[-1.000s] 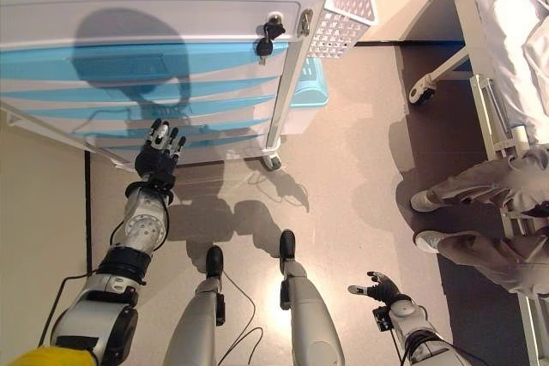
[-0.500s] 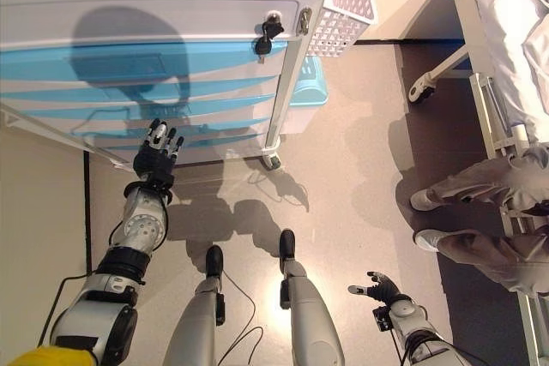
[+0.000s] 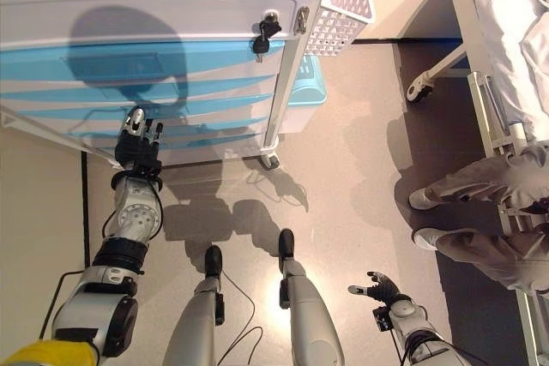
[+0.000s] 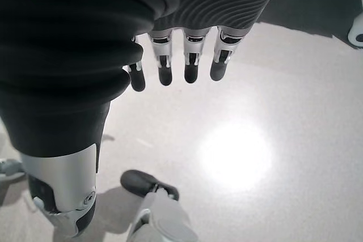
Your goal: Open the drawer and pick up the medicine
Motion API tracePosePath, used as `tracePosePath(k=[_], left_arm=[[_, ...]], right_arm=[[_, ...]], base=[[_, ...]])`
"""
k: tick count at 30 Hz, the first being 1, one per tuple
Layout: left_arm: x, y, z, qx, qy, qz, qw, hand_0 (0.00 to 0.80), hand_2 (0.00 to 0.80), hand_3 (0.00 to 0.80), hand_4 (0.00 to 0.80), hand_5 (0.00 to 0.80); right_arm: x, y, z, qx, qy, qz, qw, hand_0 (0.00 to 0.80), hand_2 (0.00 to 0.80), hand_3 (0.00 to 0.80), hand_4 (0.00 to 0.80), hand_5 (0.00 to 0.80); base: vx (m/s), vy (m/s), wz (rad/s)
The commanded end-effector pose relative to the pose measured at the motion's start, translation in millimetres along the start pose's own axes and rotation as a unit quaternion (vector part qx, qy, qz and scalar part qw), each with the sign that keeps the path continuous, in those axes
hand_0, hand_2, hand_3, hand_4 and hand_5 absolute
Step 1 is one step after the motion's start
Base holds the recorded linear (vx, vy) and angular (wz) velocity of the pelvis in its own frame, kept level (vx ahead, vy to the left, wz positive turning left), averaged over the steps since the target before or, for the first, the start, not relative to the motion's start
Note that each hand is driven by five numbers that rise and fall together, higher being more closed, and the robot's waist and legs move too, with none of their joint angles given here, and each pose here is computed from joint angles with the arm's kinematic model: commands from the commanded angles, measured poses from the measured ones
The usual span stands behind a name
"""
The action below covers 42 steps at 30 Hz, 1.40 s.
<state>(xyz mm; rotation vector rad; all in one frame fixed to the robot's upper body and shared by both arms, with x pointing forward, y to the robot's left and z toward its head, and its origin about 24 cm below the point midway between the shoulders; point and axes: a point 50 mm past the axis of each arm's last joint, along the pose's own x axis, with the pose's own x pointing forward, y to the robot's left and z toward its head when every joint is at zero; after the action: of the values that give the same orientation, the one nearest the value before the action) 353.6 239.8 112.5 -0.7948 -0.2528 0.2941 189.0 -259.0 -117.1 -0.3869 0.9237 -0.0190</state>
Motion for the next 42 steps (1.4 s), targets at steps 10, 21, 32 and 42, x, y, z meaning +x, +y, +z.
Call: tracePosePath(k=[10, 21, 32, 42], left_arm=[[19, -32, 68, 0.0, -0.139, -0.05, 0.989, 0.0, 0.0, 0.0, 0.0, 0.0], [17, -32, 58, -0.004, -0.12, -0.058, 0.991, 0.0, 0.0, 0.0, 0.0, 0.0], [-5, 14, 17, 0.057, -0.05, 0.018, 0.997, 0.0, 0.0, 0.0, 0.0, 0.0], [-44, 85, -8, 0.201, 0.034, 0.105, 0.973, 0.0, 0.0, 0.0, 0.0, 0.0]], right_arm=[[-6, -16, -23, -0.057, 0.037, -0.017, 0.998, 0.0, 0.0, 0.0, 0.0, 0.0], [-6, -16, -23, -0.057, 0.038, -0.017, 0.997, 0.0, 0.0, 0.0, 0.0, 0.0], [-5, -8, -20, -0.043, 0.031, -0.019, 0.998, 0.0, 0.0, 0.0, 0.0, 0.0], [-5, -12, -19, -0.013, 0.023, -0.033, 0.999, 0.0, 0.0, 0.0, 0.0, 0.0]], base=[[0.0, 0.0, 0.0], [0.0, 0.0, 0.0], [0.0, 0.0, 0.0], [-0.009, 0.001, 0.0]])
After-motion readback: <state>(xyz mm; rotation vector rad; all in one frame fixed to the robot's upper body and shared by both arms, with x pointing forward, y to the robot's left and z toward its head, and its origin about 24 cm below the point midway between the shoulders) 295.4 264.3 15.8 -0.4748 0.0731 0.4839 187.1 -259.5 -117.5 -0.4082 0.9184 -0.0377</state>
